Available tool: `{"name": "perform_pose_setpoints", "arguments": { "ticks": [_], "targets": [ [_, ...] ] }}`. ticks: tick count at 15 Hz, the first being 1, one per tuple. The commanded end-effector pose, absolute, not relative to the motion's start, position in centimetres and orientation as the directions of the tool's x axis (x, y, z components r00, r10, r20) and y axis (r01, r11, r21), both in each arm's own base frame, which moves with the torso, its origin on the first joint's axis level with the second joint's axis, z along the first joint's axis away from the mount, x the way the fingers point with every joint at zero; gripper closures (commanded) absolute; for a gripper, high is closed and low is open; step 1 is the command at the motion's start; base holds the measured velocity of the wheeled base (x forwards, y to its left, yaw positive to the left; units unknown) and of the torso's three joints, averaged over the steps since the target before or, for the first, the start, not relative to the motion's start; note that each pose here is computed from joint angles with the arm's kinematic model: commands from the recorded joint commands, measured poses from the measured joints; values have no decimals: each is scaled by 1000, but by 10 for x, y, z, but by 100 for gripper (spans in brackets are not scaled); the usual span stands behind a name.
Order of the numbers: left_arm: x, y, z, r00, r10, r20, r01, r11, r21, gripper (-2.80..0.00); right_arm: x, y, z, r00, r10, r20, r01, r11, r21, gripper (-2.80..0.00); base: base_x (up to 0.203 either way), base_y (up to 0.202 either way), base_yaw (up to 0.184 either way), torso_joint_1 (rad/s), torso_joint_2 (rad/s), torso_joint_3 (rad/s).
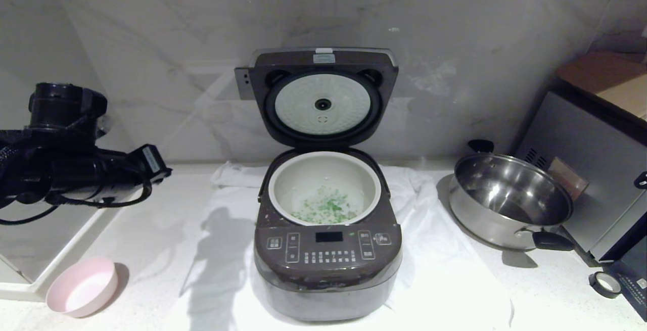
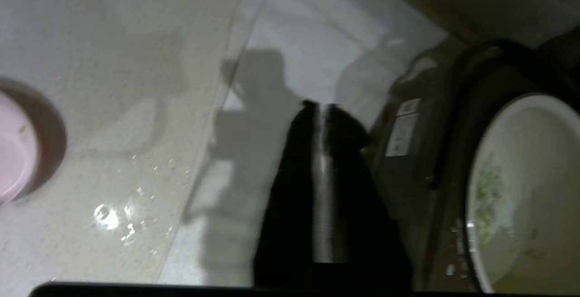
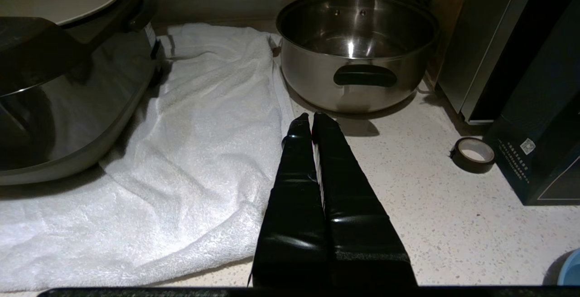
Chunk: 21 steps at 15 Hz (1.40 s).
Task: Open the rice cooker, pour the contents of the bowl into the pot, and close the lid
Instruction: Close the rice cooker
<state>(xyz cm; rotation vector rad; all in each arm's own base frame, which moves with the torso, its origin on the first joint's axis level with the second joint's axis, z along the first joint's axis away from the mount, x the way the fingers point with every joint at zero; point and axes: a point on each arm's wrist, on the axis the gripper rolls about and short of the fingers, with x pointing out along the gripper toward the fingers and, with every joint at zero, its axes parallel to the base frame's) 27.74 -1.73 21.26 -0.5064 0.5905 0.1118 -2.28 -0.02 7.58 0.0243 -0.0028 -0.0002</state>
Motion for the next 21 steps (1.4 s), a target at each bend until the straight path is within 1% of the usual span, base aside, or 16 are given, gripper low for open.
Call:
{"name": "perform_pose_setpoints", "arguments": {
  "ticks": [1, 4, 8, 12, 16, 18, 20, 21],
  "targets": [
    [285, -34, 245, 884, -94, -459, -155, 866, -475, 0, -23, 0, 75, 1000, 0, 2, 0, 1000, 23, 0, 0, 0, 0, 0, 0, 0],
    [286, -66, 284, 921, -199, -334, -20, 834, -552, 0, -23, 0, 75, 1000, 0, 2, 0, 1000, 23, 0, 0, 0, 0, 0, 0, 0],
    [279, -83, 327, 946, -264, -189, 92, 775, -625, 0, -23, 0, 75, 1000, 0, 2, 0, 1000, 25, 0, 0, 0, 0, 0, 0, 0],
    [262, -114, 366, 924, -378, -53, 257, 720, -645, 0, -23, 0, 75, 1000, 0, 2, 0, 1000, 25, 0, 0, 0, 0, 0, 0, 0],
    [252, -149, 382, 879, -477, 12, 371, 668, -645, 0, -23, 0, 75, 1000, 0, 2, 0, 1000, 24, 0, 0, 0, 0, 0, 0, 0],
    [261, -171, 385, 886, -462, 31, 374, 675, -636, 0, -23, 0, 75, 1000, 0, 2, 0, 1000, 24, 0, 0, 0, 0, 0, 0, 0],
    [276, -195, 382, 906, -423, 33, 353, 708, -612, 0, -23, 0, 75, 1000, 0, 2, 0, 1000, 25, 0, 0, 0, 0, 0, 0, 0],
    [282, -204, 383, 910, -412, 44, 352, 713, -606, -280, -23, 0, 75, 1000, 0, 2, 0, 1000, 25, 0, 0, 0, 0, 0, 0, 0]
  ]
}}
